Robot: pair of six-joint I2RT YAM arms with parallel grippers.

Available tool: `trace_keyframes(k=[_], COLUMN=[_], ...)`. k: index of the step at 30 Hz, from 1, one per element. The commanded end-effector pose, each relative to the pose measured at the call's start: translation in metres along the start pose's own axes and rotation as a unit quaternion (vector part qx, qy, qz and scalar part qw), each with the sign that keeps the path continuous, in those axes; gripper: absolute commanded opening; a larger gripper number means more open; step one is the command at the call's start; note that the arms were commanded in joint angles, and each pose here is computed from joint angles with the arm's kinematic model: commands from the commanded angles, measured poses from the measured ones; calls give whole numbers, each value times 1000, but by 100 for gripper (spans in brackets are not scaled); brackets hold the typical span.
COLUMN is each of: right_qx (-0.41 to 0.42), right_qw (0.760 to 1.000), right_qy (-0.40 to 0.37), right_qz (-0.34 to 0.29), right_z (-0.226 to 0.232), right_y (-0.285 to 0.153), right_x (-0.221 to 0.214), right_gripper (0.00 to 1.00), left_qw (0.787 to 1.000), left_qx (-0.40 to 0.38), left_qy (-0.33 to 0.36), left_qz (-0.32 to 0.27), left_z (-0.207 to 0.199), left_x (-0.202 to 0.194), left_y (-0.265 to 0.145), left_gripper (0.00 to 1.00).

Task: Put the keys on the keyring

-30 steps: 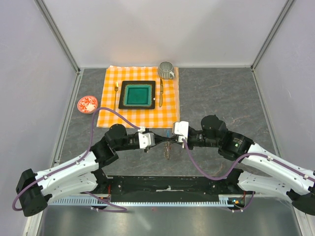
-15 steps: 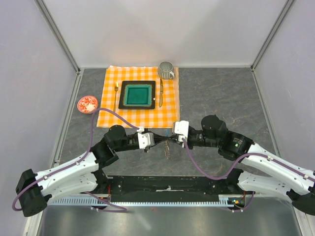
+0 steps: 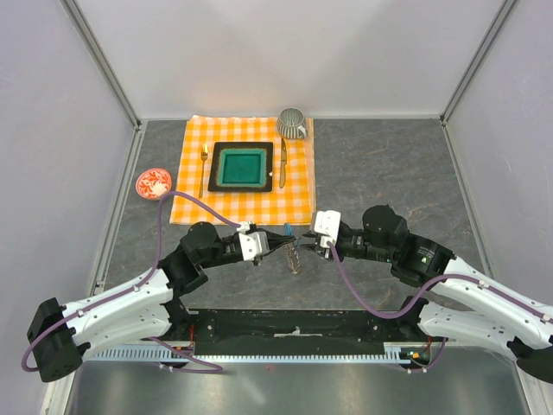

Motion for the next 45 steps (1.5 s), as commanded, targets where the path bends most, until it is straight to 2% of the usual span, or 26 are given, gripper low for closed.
trace_keyframes(k=[1,15,20,23,28,45], right_qx=[-18,-14,-11,-11,-10,-5], right_qw=[1000,1000,1000,1000,1000,1000], right_qy=[0,-6,-5,-5,-4,-6], right_qz=[-3,-7,-3,-4,-9,-7], right_z=[-3,-6,-6,-7,-7,-5], right_y=[2,7,10,9,7,4], right_x=[0,2,0,0,2,4], right_gripper=[36,36,32,26,1,0], left_qw=[998,998,998,998,998,1000], left_qx=[25,0,-6,-7,-5,8], left_qy=[16,27,28,28,28,8], left_qz=[-54,-58,-60,-60,-57,-3], left_z=[7,4,3,3,3,8], left_x=[20,20,21,21,21,16], left_y=[0,0,0,-1,-2,2], left_gripper=[2,2,2,2,2,2])
Point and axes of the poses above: each gripper's point midway between its finger pads, its own y axis out along the fingers, its own z axis along the line the jaws close on, x = y × z, the point moved 10 cm from there along -y, back along the fingers, and after that the axes turned 3 degrees about y, right-handed, at the moved point
